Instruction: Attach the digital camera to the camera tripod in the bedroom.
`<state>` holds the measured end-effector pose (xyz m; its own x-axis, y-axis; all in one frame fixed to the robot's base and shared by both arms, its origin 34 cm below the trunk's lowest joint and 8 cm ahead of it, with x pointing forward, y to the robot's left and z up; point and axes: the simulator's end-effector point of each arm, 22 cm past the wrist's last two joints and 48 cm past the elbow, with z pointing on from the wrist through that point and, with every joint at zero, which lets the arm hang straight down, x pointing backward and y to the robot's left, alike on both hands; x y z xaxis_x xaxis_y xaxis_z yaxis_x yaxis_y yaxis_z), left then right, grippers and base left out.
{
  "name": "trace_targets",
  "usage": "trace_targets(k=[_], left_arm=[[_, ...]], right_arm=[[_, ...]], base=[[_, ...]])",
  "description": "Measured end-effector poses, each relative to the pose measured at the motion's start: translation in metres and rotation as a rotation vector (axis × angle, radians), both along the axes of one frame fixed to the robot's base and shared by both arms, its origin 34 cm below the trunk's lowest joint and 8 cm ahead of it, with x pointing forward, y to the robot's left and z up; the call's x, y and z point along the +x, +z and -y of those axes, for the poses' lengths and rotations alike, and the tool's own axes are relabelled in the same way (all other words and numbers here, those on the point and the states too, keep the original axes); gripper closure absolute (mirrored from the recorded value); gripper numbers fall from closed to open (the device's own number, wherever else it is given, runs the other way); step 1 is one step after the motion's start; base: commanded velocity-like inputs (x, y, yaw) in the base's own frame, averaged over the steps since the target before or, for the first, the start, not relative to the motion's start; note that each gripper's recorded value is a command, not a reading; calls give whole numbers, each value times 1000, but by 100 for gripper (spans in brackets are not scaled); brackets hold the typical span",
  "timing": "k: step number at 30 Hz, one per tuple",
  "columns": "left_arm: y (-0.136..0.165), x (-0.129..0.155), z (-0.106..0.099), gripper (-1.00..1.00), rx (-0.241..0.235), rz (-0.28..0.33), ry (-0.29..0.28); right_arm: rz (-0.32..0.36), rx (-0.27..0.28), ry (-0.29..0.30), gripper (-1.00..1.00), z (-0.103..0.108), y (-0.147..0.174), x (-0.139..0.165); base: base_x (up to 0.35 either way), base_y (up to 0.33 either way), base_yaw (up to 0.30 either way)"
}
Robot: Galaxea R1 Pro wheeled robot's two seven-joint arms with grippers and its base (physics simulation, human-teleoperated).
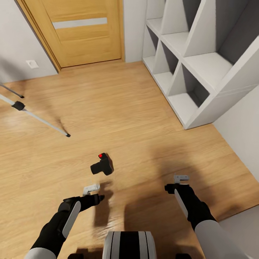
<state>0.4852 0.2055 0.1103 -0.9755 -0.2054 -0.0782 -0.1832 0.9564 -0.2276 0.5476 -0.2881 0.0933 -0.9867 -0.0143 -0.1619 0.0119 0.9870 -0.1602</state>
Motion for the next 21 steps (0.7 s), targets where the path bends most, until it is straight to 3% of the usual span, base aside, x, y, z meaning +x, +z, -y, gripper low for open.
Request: trace_targets(k=[6, 12, 19, 21], left_arm=[[-9, -6, -1, -100, 1, -15, 5], [1, 25, 5, -100, -8, 73, 14], [-5, 37, 7, -100, -2, 144, 38], [-5, 44, 18, -100, -25, 174, 67]], right_arm=[[-23, 0, 0, -100, 0, -12, -10], [-48, 0, -1, -100, 0, -24, -20], [-77, 2, -1, -100, -2, -37, -32], [-85, 4, -1, -100, -2, -41, -36]], base=[[0, 0, 0], [0, 0, 0], [0, 0, 0], [0, 0, 0]])
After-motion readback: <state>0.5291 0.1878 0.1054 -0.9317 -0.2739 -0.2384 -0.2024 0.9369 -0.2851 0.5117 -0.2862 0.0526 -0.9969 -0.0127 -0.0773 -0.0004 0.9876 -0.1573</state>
